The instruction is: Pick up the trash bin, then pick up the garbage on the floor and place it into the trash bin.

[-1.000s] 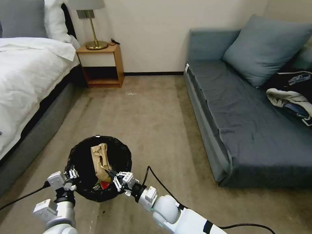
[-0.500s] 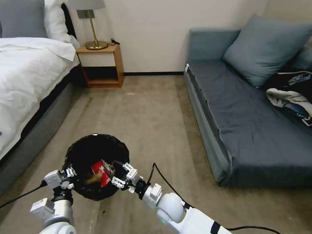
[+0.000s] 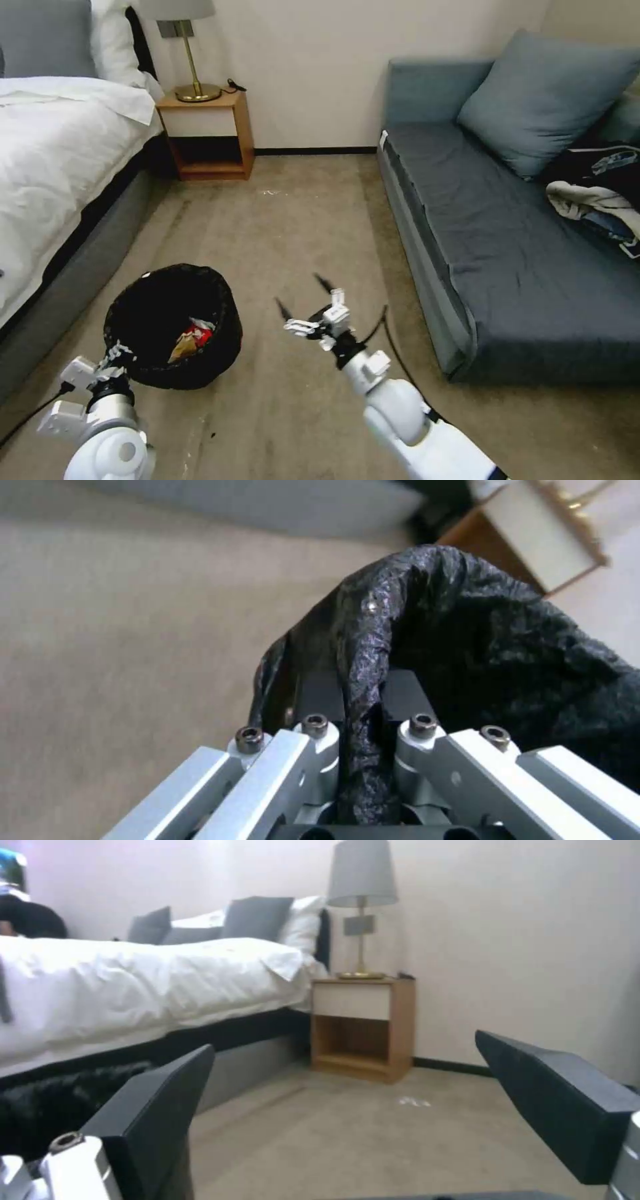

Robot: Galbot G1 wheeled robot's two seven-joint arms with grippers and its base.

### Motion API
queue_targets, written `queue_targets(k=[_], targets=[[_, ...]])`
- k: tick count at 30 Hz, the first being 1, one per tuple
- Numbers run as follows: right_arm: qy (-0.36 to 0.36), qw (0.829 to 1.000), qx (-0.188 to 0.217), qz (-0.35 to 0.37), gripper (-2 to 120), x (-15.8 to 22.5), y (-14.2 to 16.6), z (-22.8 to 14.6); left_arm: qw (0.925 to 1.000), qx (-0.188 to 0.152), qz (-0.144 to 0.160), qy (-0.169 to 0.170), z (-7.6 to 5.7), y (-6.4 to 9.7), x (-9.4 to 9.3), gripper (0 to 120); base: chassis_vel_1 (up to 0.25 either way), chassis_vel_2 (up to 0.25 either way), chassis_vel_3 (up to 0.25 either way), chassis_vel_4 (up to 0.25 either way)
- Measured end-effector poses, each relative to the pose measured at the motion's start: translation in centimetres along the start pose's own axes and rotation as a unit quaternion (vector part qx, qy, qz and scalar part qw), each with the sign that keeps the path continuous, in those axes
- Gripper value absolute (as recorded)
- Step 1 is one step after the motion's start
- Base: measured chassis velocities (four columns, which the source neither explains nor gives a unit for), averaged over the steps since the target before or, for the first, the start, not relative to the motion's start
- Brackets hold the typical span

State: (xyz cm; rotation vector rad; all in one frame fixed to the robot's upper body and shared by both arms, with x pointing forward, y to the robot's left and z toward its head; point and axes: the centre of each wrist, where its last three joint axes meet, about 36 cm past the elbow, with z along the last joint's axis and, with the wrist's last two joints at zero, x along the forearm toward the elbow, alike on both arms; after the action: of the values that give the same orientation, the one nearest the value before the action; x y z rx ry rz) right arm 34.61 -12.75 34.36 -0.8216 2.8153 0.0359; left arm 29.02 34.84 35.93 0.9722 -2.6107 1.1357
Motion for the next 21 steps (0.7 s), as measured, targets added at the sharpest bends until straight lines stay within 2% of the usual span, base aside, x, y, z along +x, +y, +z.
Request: queue_targets(k=[4,8,9,11,14,17,19,20,21], targets=[[0.009,1.0,0.002,0.015,100,1.9,-0.3,-0.2,0.9996,0.014,-0.017,0.014,0.8,0.8,-0.9,7,0.0,0.0,0.0,0.0],[0.01,1.0,0.016,0.02,100,2.5,-0.6,-0.1,0.9993,0.011,-0.028,0.023,1.6,1.4,-1.5,7,0.0,0.0,0.0,0.0],[0.006,0.999,0.029,0.02,100,2.6,-0.9,-0.1,0.9992,0.006,-0.031,0.024,2.0,1.6,-1.7,7,0.0,0.0,0.0,0.0],[0.003,0.999,0.038,0.019,100,2.5,-1.1,-0.1,0.9992,-0.004,-0.031,0.024,2.2,1.7,-1.8,11,0.0,0.0,0.0,0.0],[0.001,0.999,0.044,0.018,100,2.3,-1.3,-0.2,0.9991,-0.028,-0.025,0.019,2.5,1.9,-1.6,25,0.0,0.0,0.0,0.0],[-0.001,0.998,0.058,0.02,100,2.1,-1.7,0.0,0.999,-0.043,-0.013,0.001,2.2,1.6,-1.2,34,0.0,0.0,0.0,0.0],[0.002,0.997,0.068,0.035,100,2.1,-2.2,0.3,0.9958,-0.076,0.018,-0.048,1.7,1.1,-0.6,43,0.0,0.0,0.0,0.0],[0.002,0.997,0.068,0.035,100,2.1,-2.2,0.3,0.9958,-0.076,0.018,-0.048,1.7,1.1,-0.6,43,0.0,0.0,0.0,0.0],[0.003,0.997,0.068,0.046,100,2.2,-2.3,0.3,0.9925,-0.091,0.038,-0.072,1.5,0.9,-0.2,48,0.0,0.0,0.0,0.0]])
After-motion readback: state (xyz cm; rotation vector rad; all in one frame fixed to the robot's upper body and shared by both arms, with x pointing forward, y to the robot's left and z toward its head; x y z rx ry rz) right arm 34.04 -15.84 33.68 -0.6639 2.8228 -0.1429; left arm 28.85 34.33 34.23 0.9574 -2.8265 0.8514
